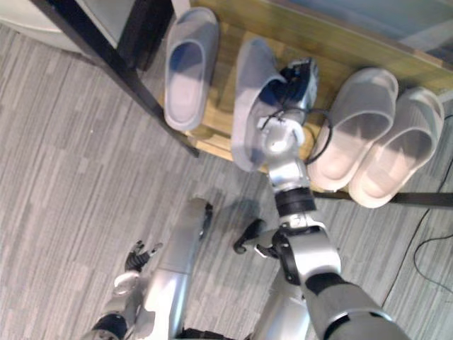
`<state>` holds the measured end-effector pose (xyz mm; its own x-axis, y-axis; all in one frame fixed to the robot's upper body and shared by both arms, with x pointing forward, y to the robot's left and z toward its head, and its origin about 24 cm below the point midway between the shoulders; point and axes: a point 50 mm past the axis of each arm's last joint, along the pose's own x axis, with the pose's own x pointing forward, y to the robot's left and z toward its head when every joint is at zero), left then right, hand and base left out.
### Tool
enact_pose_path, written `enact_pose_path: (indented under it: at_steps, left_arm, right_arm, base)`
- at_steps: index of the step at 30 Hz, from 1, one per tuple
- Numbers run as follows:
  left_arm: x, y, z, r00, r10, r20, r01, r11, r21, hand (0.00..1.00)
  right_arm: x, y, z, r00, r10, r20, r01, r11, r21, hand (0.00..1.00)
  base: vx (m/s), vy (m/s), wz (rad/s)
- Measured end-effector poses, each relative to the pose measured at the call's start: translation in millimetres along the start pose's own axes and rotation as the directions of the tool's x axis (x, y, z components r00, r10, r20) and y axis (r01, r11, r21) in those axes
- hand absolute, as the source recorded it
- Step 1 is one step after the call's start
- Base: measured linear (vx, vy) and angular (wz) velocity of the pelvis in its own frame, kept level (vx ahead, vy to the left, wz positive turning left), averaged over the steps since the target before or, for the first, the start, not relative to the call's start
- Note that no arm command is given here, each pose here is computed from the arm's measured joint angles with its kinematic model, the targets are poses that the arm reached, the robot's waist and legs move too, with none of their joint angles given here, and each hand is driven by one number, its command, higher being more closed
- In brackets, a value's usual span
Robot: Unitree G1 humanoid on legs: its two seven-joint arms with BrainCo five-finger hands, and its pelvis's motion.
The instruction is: Organize the slippers on the shoe rack
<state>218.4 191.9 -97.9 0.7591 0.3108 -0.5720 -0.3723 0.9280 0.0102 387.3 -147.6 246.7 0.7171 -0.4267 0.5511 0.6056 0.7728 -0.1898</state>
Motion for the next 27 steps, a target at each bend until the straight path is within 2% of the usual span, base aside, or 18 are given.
enact_pose_path:
  at_steps: [8,14,27]
  left_arm:
    - [1,-3,3,1.0,-0.006,0.007,0.006,1.0,-0.01,0.0]
    - [1,-4,4,1.0,-0.008,0.01,0.008,1.0,-0.013,0.0]
    - [1,-2,4,1.0,0.002,0.005,-0.002,1.0,-0.03,0.0]
  right_arm:
    - [-7,12,4,0.999,0.02,-0.036,-0.017,0.997,0.07,0.0]
    - [-8,11,3,0.999,0.021,-0.035,-0.019,0.997,0.073,0.0]
    - [-27,9,-18,0.991,0.116,-0.066,-0.111,0.99,0.086,0.0]
  base:
    - [-0.03,0.011,0.04]
    - [-0.03,0.021,-0.01]
    - [-0.02,0.018,-0.06]
